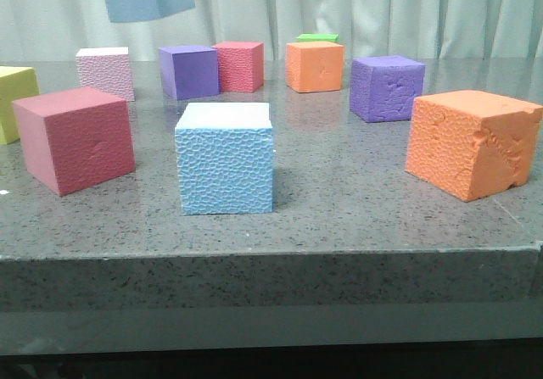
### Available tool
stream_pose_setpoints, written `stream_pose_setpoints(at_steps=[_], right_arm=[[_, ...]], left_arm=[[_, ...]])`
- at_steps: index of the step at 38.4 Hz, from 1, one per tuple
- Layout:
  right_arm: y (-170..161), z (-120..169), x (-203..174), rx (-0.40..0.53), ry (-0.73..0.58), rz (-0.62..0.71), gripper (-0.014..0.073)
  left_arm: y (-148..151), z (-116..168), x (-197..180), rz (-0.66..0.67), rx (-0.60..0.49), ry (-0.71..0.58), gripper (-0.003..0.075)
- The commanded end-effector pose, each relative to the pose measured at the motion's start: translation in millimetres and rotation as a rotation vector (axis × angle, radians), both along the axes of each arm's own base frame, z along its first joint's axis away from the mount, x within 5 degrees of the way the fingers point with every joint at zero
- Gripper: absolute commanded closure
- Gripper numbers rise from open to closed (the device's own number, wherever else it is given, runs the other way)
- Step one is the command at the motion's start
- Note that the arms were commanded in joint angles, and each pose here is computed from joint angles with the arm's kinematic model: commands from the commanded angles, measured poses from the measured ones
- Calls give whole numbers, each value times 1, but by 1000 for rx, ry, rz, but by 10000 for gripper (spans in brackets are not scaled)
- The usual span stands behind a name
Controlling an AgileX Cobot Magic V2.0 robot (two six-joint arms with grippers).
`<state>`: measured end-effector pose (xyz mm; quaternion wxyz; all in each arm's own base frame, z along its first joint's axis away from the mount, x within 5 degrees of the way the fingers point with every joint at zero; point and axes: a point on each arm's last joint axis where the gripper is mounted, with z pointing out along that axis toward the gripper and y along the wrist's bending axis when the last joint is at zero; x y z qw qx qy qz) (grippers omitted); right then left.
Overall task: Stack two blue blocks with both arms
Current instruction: 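Lift the cube with the left gripper and carry it above the placed blue cube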
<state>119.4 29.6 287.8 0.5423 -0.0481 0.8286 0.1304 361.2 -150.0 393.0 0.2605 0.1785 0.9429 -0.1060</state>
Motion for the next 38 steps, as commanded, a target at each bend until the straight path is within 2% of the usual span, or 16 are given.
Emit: stream_pose_setpoints(at_steps=[1, 8, 25, 33, 38], right_arm=[[-2, 14, 3, 25, -89, -36, 661], [-2, 14, 3, 25, -89, -36, 661], [-2, 14, 3, 25, -87, -35, 661], [-2, 14, 3, 25, -86, -34, 661], [-2, 14, 3, 25, -86, -34, 661]], left_arm=[[8, 25, -34, -15, -29, -26, 604], [8, 18, -59, -41, -15, 15, 604], [-55, 18, -108, -445, 65, -51, 592], [-70, 18, -121, -537, 77, -66, 592], [-75, 8, -125, -634, 97, -54, 592]])
